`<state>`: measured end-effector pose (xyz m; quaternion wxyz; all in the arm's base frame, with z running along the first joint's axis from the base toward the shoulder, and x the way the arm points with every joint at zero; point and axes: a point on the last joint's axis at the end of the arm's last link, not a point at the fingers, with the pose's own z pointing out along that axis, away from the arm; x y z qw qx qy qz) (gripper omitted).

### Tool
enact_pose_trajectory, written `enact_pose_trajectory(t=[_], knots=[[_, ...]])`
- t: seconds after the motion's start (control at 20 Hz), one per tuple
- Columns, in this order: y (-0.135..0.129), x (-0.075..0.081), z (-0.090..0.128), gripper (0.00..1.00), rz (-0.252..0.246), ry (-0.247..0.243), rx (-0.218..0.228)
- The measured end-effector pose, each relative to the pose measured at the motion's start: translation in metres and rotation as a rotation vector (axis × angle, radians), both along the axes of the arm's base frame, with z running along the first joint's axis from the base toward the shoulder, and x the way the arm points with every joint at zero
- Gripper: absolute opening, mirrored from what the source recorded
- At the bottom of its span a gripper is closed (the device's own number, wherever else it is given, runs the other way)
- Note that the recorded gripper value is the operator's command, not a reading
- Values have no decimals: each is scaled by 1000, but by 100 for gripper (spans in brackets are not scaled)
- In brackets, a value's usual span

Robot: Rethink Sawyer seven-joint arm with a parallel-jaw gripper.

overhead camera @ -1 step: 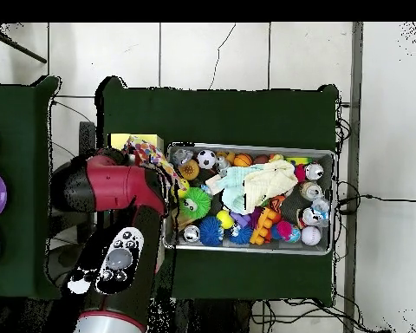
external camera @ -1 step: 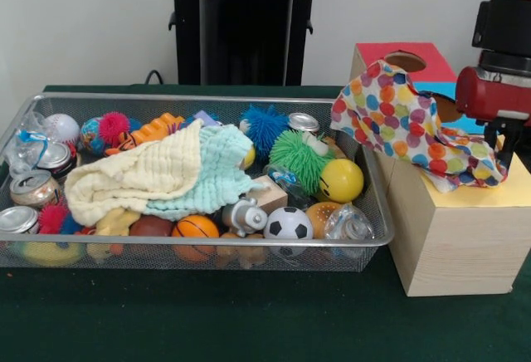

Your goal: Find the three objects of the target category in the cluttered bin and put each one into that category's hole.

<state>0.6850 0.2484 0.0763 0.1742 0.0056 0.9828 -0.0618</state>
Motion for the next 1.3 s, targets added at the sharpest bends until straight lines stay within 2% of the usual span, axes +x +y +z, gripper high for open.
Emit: enact_pose_trajectory(t=[0.35, 1.3], knots=[[2, -1, 0, 0, -4, -6, -20], [-13, 4, -2, 0, -25, -4, -20]])
